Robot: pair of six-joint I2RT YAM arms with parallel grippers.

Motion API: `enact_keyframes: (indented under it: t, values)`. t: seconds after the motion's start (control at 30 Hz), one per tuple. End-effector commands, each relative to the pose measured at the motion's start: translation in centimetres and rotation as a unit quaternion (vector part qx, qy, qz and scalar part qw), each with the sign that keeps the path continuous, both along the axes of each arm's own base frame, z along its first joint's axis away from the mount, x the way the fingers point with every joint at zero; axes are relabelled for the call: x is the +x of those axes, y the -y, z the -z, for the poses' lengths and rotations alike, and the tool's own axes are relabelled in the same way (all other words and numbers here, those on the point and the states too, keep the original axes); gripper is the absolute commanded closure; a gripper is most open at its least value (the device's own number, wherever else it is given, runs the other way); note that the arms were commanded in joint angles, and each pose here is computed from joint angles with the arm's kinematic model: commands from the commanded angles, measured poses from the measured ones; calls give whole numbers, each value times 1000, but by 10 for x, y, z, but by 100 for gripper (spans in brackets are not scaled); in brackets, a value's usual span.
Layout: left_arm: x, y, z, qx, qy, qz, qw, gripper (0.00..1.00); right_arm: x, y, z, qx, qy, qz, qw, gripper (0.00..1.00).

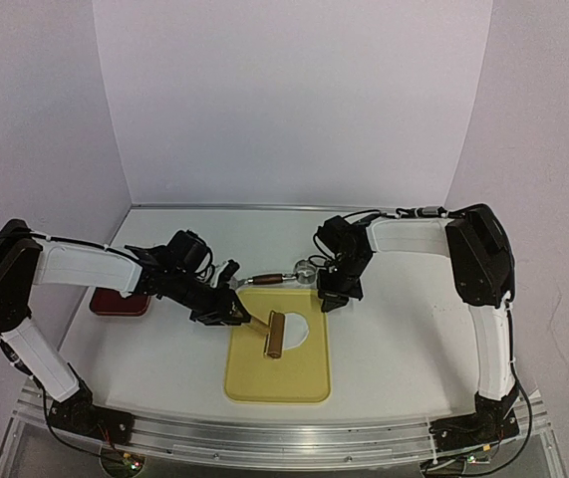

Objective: Roll out the dumpling wrappers from the dough

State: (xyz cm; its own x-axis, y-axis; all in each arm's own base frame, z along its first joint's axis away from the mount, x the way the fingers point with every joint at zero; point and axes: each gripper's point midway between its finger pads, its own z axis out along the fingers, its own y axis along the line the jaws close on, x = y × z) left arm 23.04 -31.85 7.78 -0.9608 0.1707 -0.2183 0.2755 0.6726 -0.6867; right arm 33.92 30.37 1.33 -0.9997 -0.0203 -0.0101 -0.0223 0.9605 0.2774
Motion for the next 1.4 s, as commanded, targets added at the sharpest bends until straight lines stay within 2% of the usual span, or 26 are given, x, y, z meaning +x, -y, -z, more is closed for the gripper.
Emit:
enact_keyframes:
  t: [0.0,1.07,1.37]
  values:
    - [-56,-116,98,267,-132,-34,954,100,1,2,-6,-2,5,5,1000,100]
    - [-45,-141,103,295,-129,-35,946,100,-2,7,-7,-7,6,6,1000,100]
    - [-30,-136,94,289,-116,-44,949,100,-1,10,-10,-13,14,10,1000,100]
